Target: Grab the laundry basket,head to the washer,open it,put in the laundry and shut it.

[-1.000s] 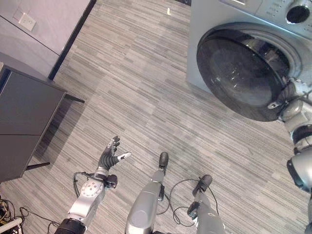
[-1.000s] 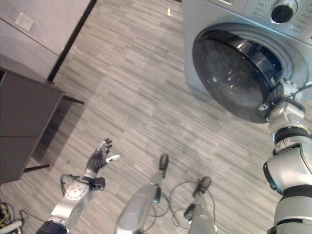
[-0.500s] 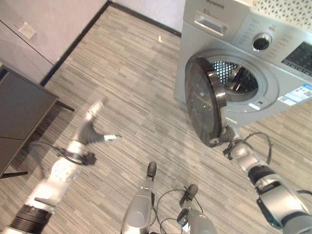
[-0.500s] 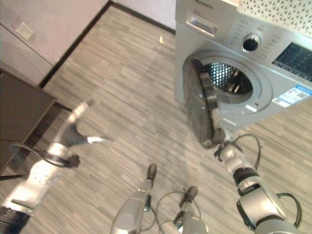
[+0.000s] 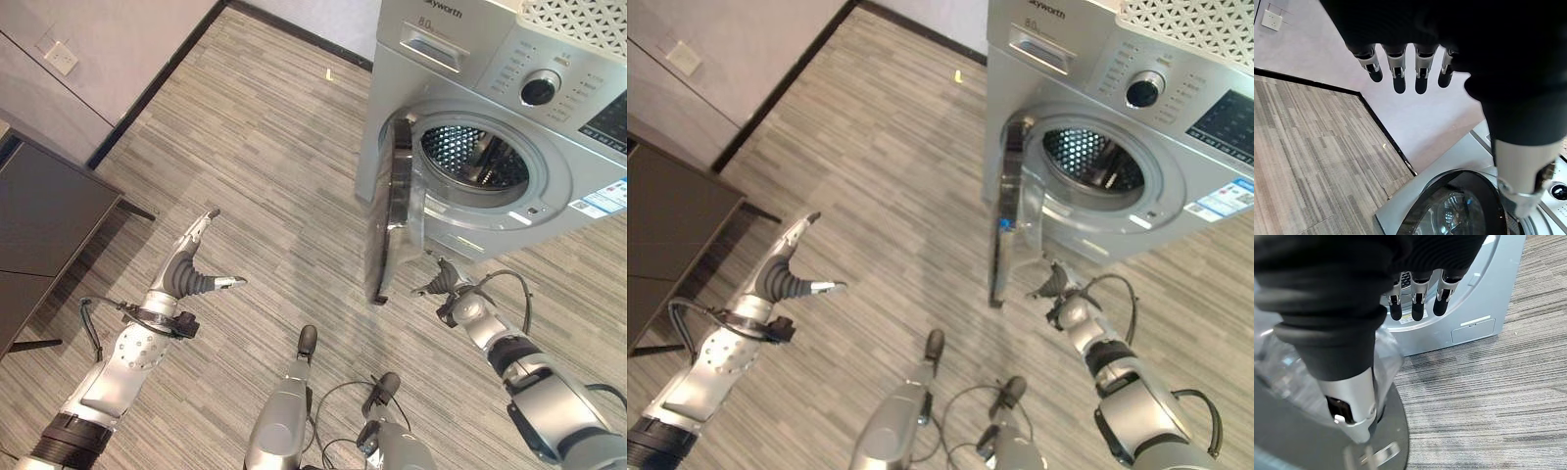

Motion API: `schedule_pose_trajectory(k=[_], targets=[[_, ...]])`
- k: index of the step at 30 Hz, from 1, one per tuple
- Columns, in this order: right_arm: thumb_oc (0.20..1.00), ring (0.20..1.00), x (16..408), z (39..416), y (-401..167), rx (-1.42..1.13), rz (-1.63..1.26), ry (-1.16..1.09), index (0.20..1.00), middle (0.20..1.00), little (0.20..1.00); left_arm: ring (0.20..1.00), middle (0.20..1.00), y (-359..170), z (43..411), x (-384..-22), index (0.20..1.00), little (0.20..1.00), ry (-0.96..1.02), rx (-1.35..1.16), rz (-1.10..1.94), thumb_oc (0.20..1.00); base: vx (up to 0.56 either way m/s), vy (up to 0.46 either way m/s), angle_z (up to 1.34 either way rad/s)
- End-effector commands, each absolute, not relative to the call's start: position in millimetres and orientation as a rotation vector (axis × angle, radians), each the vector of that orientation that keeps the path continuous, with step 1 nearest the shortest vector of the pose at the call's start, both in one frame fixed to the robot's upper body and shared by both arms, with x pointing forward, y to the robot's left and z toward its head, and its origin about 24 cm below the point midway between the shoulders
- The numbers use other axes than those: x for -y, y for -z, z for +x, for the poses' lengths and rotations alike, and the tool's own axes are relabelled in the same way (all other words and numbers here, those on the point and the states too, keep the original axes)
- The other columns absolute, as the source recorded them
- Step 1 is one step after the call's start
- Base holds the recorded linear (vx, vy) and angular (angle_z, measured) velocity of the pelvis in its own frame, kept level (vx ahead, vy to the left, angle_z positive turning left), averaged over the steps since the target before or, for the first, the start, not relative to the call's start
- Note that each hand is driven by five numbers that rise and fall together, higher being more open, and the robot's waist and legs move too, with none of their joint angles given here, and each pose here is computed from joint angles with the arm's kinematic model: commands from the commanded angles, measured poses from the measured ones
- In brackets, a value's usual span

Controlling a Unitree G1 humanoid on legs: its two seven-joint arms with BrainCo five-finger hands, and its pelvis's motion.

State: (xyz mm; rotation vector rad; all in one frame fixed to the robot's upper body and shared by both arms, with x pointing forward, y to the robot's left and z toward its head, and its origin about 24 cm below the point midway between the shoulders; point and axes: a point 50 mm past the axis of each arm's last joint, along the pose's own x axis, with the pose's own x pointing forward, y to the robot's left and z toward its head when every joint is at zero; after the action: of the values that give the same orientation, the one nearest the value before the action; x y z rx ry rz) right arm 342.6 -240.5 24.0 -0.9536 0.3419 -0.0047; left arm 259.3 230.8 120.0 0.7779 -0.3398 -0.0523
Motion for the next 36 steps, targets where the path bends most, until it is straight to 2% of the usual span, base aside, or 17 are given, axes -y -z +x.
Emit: schedule_pose_trajectory(k=[1, 13, 16, 17, 19, 21, 22, 23, 24, 25, 29, 33, 36], targets=[[1.000, 1.000, 238, 355, -44, -0.260, -1.019, -0.008, 1.000, 1.000, 1.000, 1.000, 1.000, -134, 262, -223, 1.000, 1.000, 0.042, 0.436, 0.775, 1.000, 0.00, 0.000, 0.00], [1.000, 1.000, 238, 355, -44, -0.260, -1.019, -0.008, 1.000, 1.000, 1.000, 1.000, 1.000, -134, 262, -223, 1.000, 1.000, 0.042, 0.436, 0.775, 1.000, 0.00, 0.000, 0.00], [1.000, 1.000, 225, 338, -7, -0.363, -1.006, -0.067, 1.000, 1.000, 1.000, 1.000, 1.000, -212, 256, -205, 1.000, 1.000, 0.044, 0.816, 0.984, 1.000, 0.00, -0.026, 0.06], [1.000, 1.000, 224, 338, -6, -0.363, -1.006, -0.068, 1.000, 1.000, 1.000, 1.000, 1.000, -212, 256, -205, 1.000, 1.000, 0.044, 0.816, 0.985, 1.000, 0.01, -0.054, 0.13], [1.000, 1.000, 211, 309, 37, -0.501, -0.964, -0.135, 1.000, 1.000, 1.000, 1.000, 1.000, -260, 239, -166, 1.000, 1.000, 0.144, 1.111, 0.921, 1.000, 0.05, -0.054, 0.11], [1.000, 1.000, 207, 301, 47, -0.534, -0.949, -0.151, 1.000, 1.000, 1.000, 1.000, 1.000, -268, 234, -157, 1.000, 1.000, 0.190, 1.165, 0.905, 1.000, 0.07, -0.004, 0.15], [1.000, 1.000, 197, 283, 68, -0.604, -0.932, -0.202, 1.000, 1.000, 1.000, 1.000, 1.000, -281, 228, -140, 1.000, 1.000, 0.257, 1.250, 0.892, 1.000, 0.06, 0.032, 0.00], [1.000, 1.000, 185, 253, 95, -0.712, -0.868, -0.258, 1.000, 1.000, 1.000, 1.000, 1.000, -300, 234, -103, 1.000, 1.000, 0.281, 1.359, 0.741, 1.000, 0.42, 0.172, -0.09], [1.000, 1.000, 156, 234, 110, -0.763, -0.562, -0.197, 1.000, 1.000, 1.000, 1.000, 1.000, -294, 247, -24, 1.000, 1.000, 0.691, 1.096, 0.016, 1.000, 0.37, 0.177, 0.22], [1.000, 1.000, 150, 247, 100, -0.708, -0.538, -0.186, 1.000, 1.000, 1.000, 1.000, 1.000, -275, 258, -26, 1.000, 1.000, 0.679, 1.004, 0.057, 1.000, 0.37, 0.165, 0.71], [1.000, 1.000, 143, 257, 92, -0.673, -0.491, -0.174, 1.000, 1.000, 1.000, 1.000, 1.000, -242, 277, -32, 1.000, 1.000, 0.639, 0.851, 0.148, 1.000, 0.00, 0.016, -0.81], [1.000, 1.000, 139, 264, 87, -0.654, -0.453, -0.162, 1.000, 1.000, 1.000, 1.000, 1.000, -224, 288, -36, 1.000, 1.000, 0.604, 0.763, 0.179, 1.000, 0.00, 0.016, 0.30], [1.000, 1.000, 132, 284, 71, -0.586, -0.436, -0.129, 1.000, 1.000, 1.000, 1.000, 1.000, -213, 295, -41, 1.000, 1.000, 0.559, 0.712, 0.178, 1.000, -0.02, 0.019, 0.27]])
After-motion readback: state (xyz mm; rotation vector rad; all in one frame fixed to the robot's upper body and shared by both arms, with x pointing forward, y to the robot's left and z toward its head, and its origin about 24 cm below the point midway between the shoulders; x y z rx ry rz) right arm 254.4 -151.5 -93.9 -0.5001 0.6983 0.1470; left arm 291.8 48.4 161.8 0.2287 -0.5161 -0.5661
